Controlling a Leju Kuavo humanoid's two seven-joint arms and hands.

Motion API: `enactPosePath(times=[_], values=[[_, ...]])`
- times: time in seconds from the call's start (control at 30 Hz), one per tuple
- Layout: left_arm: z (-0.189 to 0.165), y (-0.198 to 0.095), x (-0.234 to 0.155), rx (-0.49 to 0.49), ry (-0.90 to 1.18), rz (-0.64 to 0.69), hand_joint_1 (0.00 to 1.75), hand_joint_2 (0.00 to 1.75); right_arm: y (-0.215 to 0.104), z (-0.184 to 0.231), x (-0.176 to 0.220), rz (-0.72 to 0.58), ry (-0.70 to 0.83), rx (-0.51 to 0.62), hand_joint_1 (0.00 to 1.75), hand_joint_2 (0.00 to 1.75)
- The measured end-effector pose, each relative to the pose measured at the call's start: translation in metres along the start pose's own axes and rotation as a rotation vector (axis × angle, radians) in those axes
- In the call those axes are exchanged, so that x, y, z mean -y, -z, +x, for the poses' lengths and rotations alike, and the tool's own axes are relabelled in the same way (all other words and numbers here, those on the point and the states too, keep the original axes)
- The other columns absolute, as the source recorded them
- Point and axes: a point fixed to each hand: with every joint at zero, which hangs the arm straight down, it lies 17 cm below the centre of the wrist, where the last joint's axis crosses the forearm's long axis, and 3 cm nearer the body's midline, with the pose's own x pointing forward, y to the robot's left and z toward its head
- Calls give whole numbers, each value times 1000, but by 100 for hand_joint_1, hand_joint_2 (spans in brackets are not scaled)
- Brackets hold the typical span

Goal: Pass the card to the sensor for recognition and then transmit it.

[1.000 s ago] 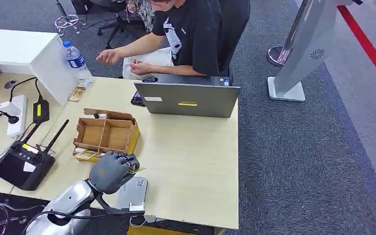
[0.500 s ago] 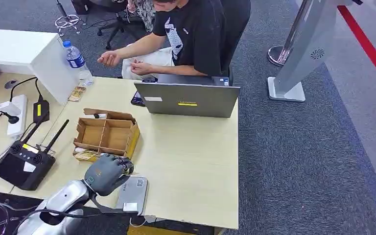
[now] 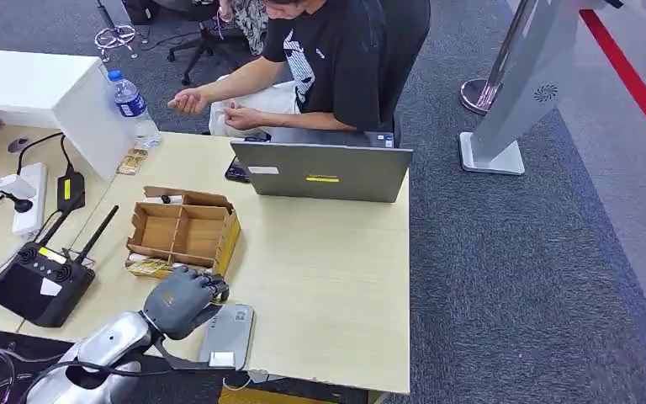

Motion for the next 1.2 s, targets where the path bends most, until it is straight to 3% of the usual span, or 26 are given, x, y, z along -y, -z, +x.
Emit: enactPosePath(times=[0.5, 0.93, 1.2], values=[[18, -1, 21, 45, -19, -74, 175, 175, 0, 0, 0, -3, -2, -2, 0, 175], [4, -11, 36, 23, -10, -161, 175, 175, 1, 0, 0, -5, -2, -3, 0, 175], [-3, -8, 28, 12, -2, -142, 175, 175, 1, -1, 0, -5, -2, -3, 0, 175]])
